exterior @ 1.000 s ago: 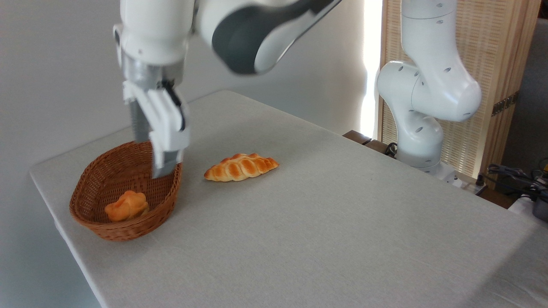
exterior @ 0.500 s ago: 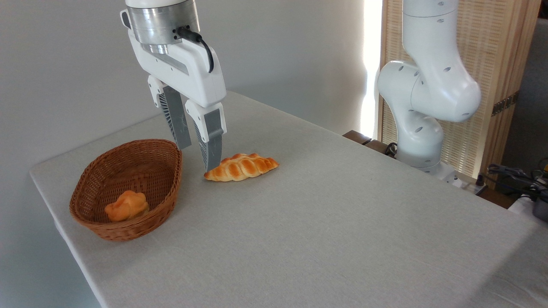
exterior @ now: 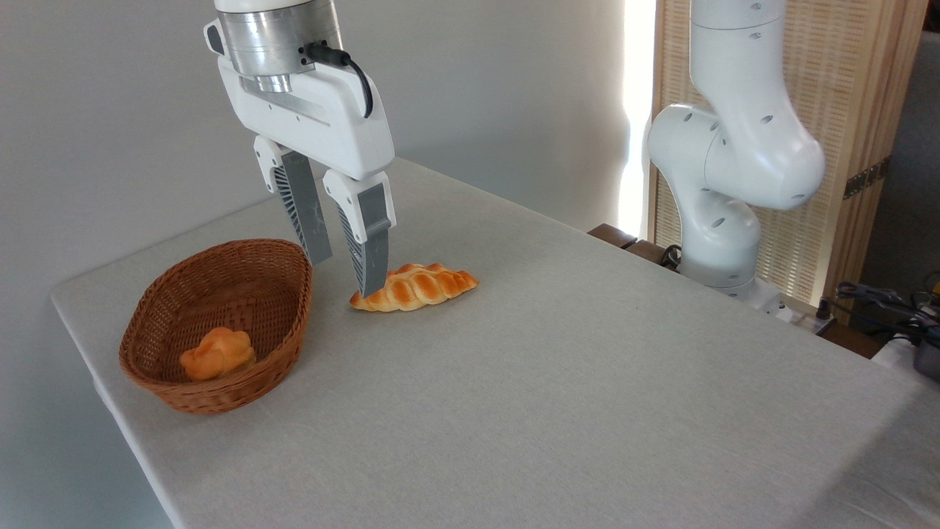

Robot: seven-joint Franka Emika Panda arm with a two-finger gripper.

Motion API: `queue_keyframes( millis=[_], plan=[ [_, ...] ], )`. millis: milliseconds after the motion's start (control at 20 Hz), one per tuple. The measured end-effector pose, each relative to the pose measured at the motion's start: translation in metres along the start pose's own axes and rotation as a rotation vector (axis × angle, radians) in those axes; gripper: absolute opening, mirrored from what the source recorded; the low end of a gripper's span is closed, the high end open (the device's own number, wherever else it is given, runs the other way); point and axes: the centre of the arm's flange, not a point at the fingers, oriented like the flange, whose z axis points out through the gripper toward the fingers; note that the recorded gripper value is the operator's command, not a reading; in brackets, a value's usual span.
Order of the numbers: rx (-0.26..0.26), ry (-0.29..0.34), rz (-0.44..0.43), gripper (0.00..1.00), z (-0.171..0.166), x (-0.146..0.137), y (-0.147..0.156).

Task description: Put bread into the basket

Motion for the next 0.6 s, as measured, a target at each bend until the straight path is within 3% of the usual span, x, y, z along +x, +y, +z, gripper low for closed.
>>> queue_keyframes(
  millis=[600],
  plan=[
    [-0.012,-0.04,0.018,1.0,0.0018,-0.0092,0.0035]
  ],
)
